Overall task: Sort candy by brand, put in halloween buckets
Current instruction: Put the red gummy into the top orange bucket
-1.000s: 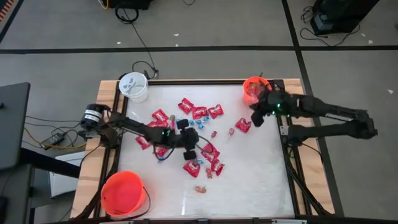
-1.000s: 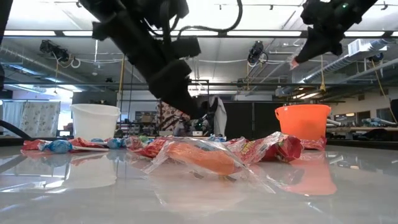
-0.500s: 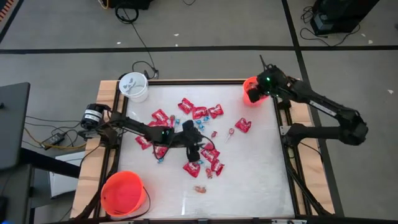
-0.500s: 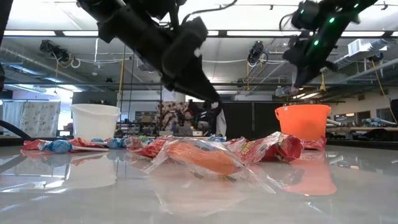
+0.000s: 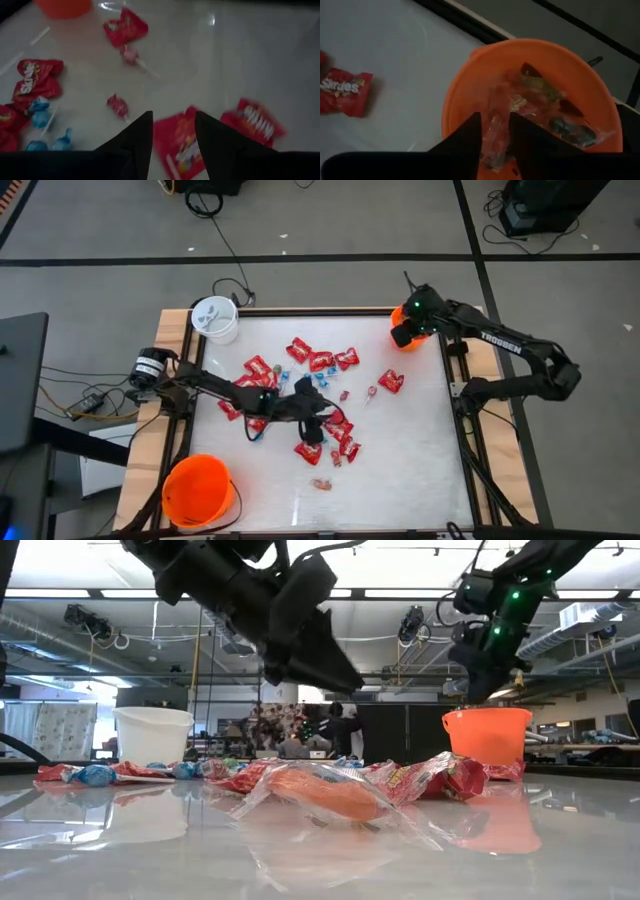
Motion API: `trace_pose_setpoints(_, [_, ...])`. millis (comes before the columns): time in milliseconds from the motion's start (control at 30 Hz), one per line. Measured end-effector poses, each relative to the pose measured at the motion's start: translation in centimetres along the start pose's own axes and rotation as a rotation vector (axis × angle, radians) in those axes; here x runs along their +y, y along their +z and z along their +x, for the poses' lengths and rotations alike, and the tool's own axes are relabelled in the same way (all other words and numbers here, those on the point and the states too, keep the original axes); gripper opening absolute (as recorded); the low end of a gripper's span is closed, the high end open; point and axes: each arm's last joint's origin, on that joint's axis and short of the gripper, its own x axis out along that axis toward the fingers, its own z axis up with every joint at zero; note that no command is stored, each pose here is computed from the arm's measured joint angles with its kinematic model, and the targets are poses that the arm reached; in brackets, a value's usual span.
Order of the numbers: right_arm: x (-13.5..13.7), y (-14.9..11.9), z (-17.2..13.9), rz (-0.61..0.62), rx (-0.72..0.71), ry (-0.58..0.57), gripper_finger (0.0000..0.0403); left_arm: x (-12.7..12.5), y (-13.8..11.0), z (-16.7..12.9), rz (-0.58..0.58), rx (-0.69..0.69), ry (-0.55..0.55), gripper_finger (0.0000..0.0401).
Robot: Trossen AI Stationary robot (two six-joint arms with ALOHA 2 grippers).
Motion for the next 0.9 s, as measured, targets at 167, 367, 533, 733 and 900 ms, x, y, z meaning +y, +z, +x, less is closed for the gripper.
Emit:
trace_pose_setpoints(167, [-0.1, 0.3, -1.5, 0.011, -0.090, 0.019, 0.0145, -0.1, 0.3, 0.0, -0.007, -0.032, -0.005, 0.0152])
trace_pose_setpoints(367, [1.6, 0.5, -4.7, -0.033, -0.291, 0.128, 0.0145, 0.5, 0.4, 0.2, -0.048, -0.036, 0.029, 0.0151])
trace_pose_setpoints(533, [5.0, -0.8, -6.7, -0.152, -0.408, 0.346, 0.0144, 0.3, 0.4, 0.1, -0.037, -0.041, 0.046, 0.0151])
trace_pose_setpoints(733, [9.2, -4.5, -7.0, -0.233, -0.509, 0.562, 0.0131, -0.2, -0.2, -0.5, 0.010, -0.020, 0.169, 0.0151])
trace_pose_setpoints(900, [11.8, -7.6, -6.4, -0.322, -0.501, 0.697, 0.0125, -0.7, 0.4, -2.3, 0.005, -0.015, 0.151, 0.0151])
